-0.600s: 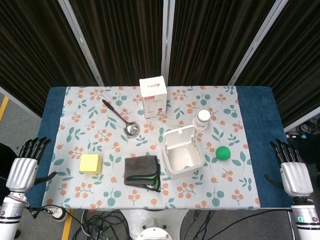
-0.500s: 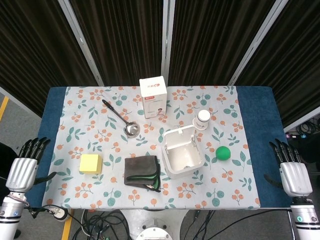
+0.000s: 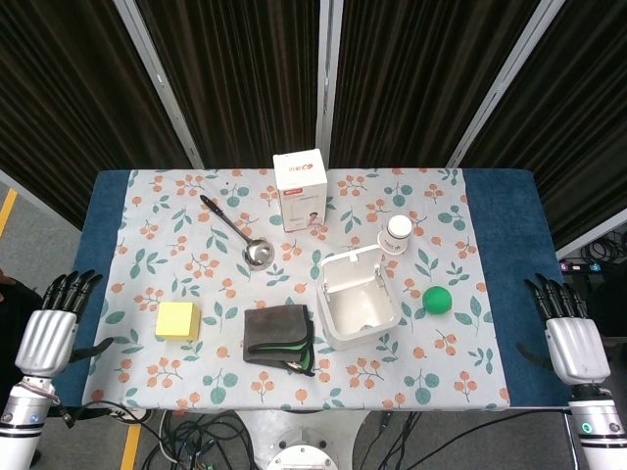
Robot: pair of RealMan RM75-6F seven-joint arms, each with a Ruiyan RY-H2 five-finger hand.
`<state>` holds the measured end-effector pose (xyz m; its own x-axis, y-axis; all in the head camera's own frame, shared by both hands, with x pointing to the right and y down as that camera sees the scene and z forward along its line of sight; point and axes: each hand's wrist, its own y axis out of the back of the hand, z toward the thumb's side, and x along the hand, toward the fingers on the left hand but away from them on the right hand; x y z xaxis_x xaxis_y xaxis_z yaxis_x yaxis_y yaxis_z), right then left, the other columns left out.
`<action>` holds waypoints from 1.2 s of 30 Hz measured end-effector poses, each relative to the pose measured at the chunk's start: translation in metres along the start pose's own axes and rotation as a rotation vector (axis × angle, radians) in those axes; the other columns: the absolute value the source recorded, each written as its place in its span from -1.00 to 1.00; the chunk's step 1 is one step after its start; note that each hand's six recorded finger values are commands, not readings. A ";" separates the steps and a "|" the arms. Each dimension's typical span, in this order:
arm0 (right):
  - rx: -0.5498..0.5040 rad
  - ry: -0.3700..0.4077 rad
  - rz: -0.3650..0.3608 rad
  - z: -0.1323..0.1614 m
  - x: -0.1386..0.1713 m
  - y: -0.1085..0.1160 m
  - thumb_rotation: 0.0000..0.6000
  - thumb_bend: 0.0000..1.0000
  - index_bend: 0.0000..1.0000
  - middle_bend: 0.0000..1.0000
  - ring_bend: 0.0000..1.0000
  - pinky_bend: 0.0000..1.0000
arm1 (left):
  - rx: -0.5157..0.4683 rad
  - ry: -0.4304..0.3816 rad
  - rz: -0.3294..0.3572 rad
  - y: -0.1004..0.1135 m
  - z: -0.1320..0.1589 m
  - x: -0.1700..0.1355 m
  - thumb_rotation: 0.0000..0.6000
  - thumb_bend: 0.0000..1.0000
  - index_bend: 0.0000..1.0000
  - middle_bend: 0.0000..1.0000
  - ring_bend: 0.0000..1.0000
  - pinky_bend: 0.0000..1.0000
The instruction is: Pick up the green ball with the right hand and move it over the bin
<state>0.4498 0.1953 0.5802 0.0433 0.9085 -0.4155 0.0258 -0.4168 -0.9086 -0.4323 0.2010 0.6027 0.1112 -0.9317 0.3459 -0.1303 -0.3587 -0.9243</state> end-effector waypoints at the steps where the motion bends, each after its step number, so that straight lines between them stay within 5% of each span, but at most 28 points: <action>1: 0.005 0.001 0.006 0.000 0.000 0.000 1.00 -0.90 -1.00 -1.00 -1.00 -1.00 | 0.002 0.000 -0.001 -0.001 0.000 0.000 1.00 -1.00 -0.83 -0.85 -1.00 -0.87; 13: 0.060 0.046 0.105 0.020 -0.017 -0.018 1.00 -0.90 -1.00 -1.00 -1.00 -1.00 | -0.001 -0.006 0.000 -0.002 0.001 -0.004 1.00 -1.00 -0.83 -0.85 -1.00 -0.87; 29: 0.165 0.136 0.281 0.081 -0.088 -0.070 1.00 -0.88 -1.00 -1.00 -1.00 -0.99 | -0.005 -0.010 -0.004 -0.003 0.001 -0.005 1.00 -1.00 -0.83 -0.85 -1.00 -0.87; 36: 0.168 0.160 0.321 0.096 -0.099 -0.091 1.00 -0.83 -1.00 -0.97 -1.00 -0.74 | -0.011 -0.008 -0.010 -0.005 0.000 -0.005 1.00 -1.00 -0.83 -0.85 -1.00 -0.87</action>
<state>0.3471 0.1464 0.7002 0.1778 0.7112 -0.6802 -0.1780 -0.6565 -0.7330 -0.4326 0.2069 0.6054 0.1205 -0.9275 0.3538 -0.1399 -0.3688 -0.9189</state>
